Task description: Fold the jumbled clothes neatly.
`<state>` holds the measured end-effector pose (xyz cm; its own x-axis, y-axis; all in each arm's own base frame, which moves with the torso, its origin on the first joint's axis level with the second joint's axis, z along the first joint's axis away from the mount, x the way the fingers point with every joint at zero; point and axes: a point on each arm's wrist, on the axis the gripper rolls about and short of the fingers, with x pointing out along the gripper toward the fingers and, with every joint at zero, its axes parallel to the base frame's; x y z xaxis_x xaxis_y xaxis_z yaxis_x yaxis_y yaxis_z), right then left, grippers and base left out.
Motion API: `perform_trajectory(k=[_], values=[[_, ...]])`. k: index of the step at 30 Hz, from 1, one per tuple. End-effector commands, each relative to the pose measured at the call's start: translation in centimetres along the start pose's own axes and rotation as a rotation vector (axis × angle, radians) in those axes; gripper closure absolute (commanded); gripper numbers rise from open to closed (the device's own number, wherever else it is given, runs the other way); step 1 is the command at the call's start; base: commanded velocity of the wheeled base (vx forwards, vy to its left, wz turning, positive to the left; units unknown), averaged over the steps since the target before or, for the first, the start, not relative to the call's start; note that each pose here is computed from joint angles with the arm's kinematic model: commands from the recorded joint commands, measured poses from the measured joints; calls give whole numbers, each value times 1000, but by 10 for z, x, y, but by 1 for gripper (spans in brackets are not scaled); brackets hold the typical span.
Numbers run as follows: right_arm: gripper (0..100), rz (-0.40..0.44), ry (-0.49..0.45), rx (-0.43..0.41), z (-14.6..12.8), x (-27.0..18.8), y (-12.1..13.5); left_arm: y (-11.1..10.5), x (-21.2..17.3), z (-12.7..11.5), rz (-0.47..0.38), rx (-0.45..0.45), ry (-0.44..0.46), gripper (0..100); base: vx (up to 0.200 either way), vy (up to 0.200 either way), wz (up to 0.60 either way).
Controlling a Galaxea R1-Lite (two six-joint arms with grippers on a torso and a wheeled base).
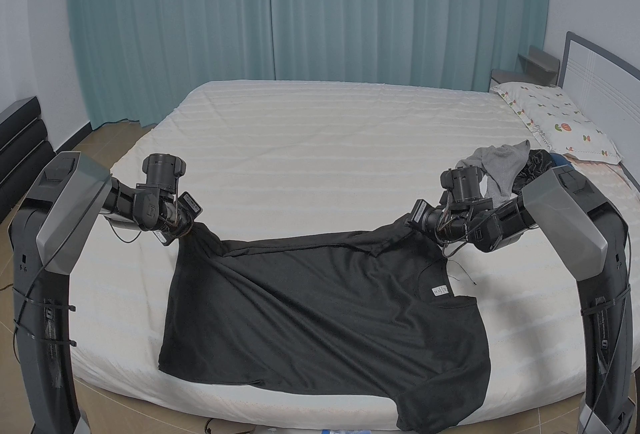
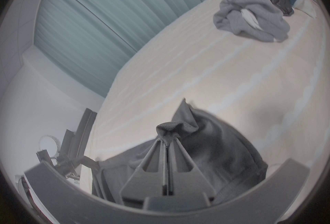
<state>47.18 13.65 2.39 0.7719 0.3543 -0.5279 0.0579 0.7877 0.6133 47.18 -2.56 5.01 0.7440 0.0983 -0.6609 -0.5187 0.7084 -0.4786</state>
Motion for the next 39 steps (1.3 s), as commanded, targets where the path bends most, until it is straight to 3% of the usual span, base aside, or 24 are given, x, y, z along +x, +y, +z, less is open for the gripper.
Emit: perform_trajectory(k=[1, 7, 10, 17, 23, 24, 28, 35, 39], values=[[100, 70, -106, 14, 25, 2, 18, -1, 1, 4, -8, -4, -16, 100, 0, 0, 0], [100, 149, -332, 25, 54, 23, 39, -4, 8, 8, -22, -13, -32, 100, 0, 0, 0], [100, 109, -351, 14, 42, 44, 24, -5, 11, 10, -29, -17, -40, 100, 0, 0, 0], [100, 98, -376, -68, 30, 63, 2, -3, 26, 8, -21, -20, -48, 100, 0, 0, 0], [100, 86, -396, -86, 25, 74, -21, -2, 43, 7, 3, -28, -88, 100, 0, 0, 0], [0, 85, -392, -87, 24, 76, -24, -1, 43, 6, 9, -28, -82, 100, 0, 0, 0], [0, 85, -377, -84, 27, 75, -30, 1, 45, 4, 15, -28, -68, 100, 0, 0, 0], [0, 55, -383, -59, 57, 56, -36, 4, 44, 8, 19, -33, -71, 100, 0, 0, 0], [0, 74, -297, -57, 53, 46, -42, 5, 44, 9, 20, -34, -72, 100, 0, 0, 0]])
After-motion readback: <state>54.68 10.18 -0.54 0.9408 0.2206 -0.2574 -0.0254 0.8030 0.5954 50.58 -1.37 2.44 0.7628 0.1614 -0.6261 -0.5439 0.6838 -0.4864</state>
